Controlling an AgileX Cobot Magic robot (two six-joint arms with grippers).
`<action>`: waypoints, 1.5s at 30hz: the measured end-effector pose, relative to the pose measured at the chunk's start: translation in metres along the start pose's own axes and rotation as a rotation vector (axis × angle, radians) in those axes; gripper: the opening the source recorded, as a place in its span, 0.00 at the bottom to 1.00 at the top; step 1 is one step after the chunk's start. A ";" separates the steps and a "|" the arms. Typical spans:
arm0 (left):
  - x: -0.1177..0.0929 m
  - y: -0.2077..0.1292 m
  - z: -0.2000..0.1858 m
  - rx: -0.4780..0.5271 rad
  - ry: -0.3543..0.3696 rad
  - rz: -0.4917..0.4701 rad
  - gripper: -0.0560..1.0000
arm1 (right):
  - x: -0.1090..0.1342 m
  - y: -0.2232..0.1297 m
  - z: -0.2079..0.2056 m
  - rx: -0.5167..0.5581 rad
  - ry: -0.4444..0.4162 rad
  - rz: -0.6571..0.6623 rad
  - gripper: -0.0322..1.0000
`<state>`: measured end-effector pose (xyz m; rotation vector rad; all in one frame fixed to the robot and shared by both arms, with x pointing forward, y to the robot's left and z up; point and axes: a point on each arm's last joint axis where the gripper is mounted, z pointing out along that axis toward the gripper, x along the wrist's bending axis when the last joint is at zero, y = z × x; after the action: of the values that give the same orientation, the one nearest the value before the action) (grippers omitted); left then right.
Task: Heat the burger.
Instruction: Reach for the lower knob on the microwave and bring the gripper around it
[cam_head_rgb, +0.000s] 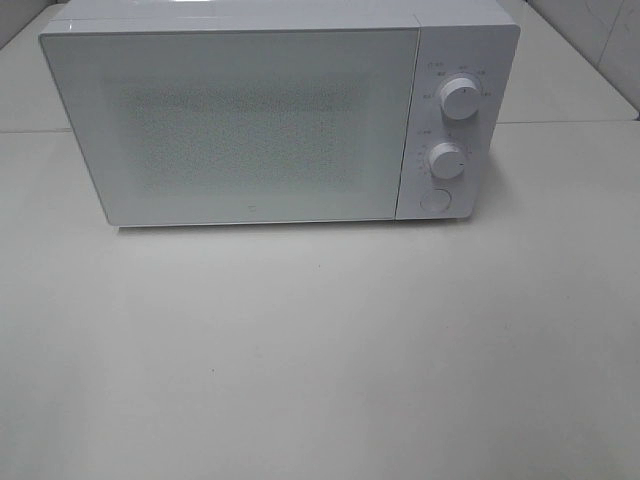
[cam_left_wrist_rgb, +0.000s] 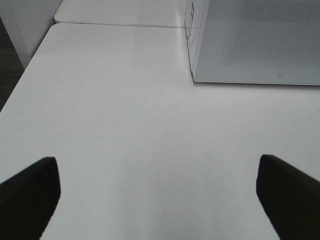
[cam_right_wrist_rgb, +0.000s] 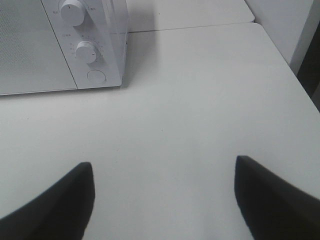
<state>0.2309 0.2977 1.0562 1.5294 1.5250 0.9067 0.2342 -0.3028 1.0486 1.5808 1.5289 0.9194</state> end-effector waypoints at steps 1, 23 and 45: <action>0.000 0.000 0.000 0.000 0.000 0.000 0.99 | 0.000 0.000 0.000 0.000 0.000 0.000 0.77; 0.000 0.000 0.000 0.002 0.000 0.000 0.99 | 0.000 0.000 0.000 0.000 0.000 0.000 0.77; 0.000 0.000 0.000 0.002 0.000 0.000 0.99 | 0.000 0.013 0.001 -0.066 -0.005 -0.113 0.78</action>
<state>0.2310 0.2977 1.0558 1.5307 1.5264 0.9054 0.2410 -0.3029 1.0597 1.4342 1.5519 0.8930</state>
